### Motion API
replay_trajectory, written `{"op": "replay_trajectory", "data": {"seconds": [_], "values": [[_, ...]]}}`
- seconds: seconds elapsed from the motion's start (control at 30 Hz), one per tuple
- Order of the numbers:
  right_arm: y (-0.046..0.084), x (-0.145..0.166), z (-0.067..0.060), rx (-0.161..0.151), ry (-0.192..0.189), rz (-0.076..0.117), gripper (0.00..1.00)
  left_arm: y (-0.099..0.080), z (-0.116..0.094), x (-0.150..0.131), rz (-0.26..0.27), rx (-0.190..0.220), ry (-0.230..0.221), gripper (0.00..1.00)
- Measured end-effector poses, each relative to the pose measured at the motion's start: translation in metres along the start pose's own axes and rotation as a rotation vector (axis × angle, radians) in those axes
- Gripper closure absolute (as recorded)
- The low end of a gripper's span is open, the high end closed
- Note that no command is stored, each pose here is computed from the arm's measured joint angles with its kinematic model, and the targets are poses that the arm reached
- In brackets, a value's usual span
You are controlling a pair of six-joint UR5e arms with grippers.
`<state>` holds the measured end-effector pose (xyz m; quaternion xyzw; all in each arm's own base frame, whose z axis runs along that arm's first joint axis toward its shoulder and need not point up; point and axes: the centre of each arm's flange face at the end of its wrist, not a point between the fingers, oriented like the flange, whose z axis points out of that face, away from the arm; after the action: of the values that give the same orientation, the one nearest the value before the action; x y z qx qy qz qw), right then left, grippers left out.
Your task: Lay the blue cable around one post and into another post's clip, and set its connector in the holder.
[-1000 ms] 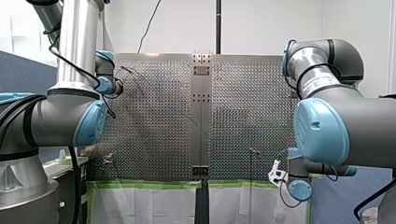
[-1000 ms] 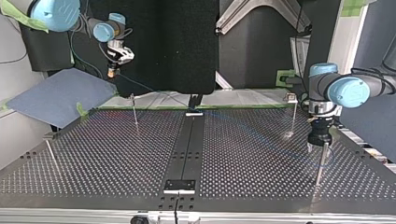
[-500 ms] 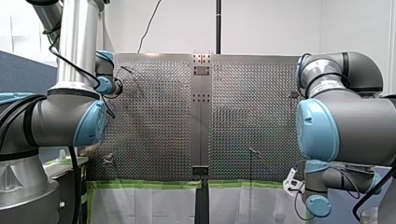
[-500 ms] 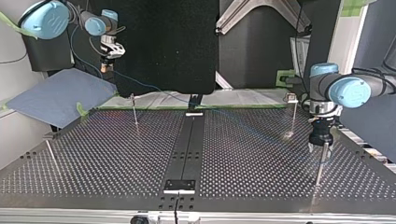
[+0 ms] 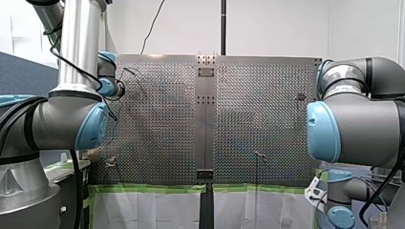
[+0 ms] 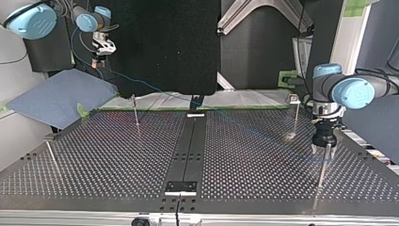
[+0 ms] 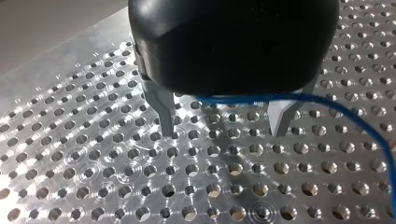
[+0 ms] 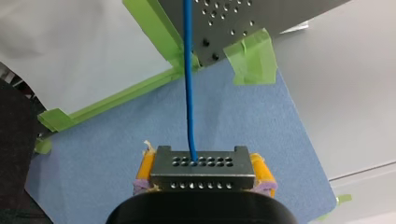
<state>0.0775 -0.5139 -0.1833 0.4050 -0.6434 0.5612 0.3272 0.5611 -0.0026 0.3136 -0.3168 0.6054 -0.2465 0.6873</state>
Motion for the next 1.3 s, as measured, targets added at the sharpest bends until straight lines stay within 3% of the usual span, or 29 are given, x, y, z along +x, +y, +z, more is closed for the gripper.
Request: {"op": "replay_trajectory", "data": {"seconds": [0.1, 0.2, 0.43, 0.53, 0.67, 0.83, 0.93, 1.1, 1.3], "values": [[-0.001, 0.001, 0.002, 0.009, -0.002, -0.016, 1.0, 0.0, 0.0, 0.0, 0.0, -0.001, 0.001, 0.01], [-0.006, 0.005, 0.006, 0.036, -0.004, -0.045, 1.0, 0.0, 0.0, 0.0, 0.0, -0.002, 0.002, 0.01], [-0.031, 0.031, 0.018, 0.132, 0.017, -0.129, 1.0, 0.0, 0.0, 0.001, 0.0, -0.002, 0.003, 0.01], [-0.04, 0.042, 0.02, 0.162, 0.031, -0.154, 1.0, 0.0, 0.0, 0.0, 0.0, -0.002, 0.002, 0.01], [-0.049, 0.055, 0.016, 0.189, 0.053, -0.162, 1.0, 0.0, 0.0, 0.0, 0.001, -0.002, 0.0, 0.01], [-0.055, 0.069, 0.011, 0.218, 0.086, -0.142, 1.0, 0.0, 0.0, 0.0, 0.001, -0.002, -0.001, 0.01], [-0.059, 0.074, 0.013, 0.243, 0.106, -0.143, 1.0, 0.001, 0.0, 0.0, 0.001, -0.003, 0.0, 0.01], [-0.063, 0.084, 0.016, 0.254, 0.125, -0.166, 1.0, 0.001, 0.0, 0.0, 0.001, -0.003, 0.0, 0.01], [-0.068, 0.09, 0.021, 0.242, 0.133, -0.205, 1.0, 0.001, 0.0, 0.0, 0.001, -0.003, -0.001, 0.01]]}}
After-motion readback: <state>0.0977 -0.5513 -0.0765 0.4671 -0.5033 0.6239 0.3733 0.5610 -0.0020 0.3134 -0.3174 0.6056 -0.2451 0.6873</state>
